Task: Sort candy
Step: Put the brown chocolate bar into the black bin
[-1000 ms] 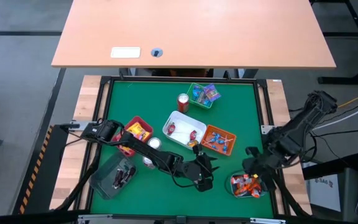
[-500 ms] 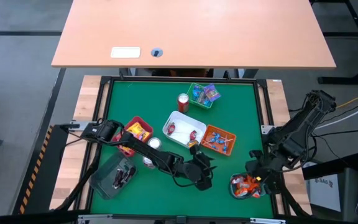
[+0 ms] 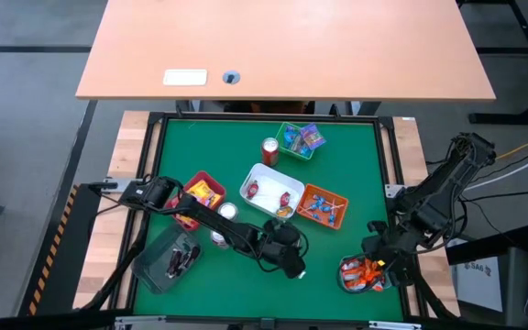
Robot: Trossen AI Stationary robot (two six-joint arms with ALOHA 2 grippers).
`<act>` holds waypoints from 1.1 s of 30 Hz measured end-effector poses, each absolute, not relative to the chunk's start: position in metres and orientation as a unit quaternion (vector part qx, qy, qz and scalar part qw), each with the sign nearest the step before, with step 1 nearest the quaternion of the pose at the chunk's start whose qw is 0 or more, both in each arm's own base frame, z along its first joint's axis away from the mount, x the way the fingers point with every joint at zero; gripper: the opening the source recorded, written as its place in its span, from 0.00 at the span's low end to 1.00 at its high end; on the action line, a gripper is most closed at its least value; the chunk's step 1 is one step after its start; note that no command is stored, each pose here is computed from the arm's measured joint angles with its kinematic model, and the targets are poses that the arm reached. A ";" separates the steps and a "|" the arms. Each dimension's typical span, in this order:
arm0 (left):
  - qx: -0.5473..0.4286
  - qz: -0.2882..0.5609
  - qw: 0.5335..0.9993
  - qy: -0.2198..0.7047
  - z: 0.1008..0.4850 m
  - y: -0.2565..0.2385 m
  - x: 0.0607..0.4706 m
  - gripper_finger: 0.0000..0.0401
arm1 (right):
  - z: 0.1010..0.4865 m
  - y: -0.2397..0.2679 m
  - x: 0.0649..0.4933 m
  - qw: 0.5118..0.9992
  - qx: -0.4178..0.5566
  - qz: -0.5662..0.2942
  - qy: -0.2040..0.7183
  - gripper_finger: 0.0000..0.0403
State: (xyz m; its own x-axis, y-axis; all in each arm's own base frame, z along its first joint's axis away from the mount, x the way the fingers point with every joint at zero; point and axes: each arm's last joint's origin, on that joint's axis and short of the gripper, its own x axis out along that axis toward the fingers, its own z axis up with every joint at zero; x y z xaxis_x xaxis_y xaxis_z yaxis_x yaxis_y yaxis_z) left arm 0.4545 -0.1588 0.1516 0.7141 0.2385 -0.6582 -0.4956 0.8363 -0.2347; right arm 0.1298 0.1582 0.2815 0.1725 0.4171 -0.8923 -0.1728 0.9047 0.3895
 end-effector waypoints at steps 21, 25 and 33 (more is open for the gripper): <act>-0.232 0.210 0.891 0.328 0.147 -0.160 0.453 0.37 | 0.282 0.158 0.130 0.760 0.100 0.195 0.612 0.33; -0.230 0.211 0.890 0.333 0.139 -0.161 0.454 0.37 | 0.282 0.159 0.130 0.760 0.101 0.196 0.611 0.33; -0.230 0.210 0.889 0.336 0.129 -0.162 0.456 0.37 | 0.282 0.159 0.130 0.761 0.102 0.197 0.609 0.33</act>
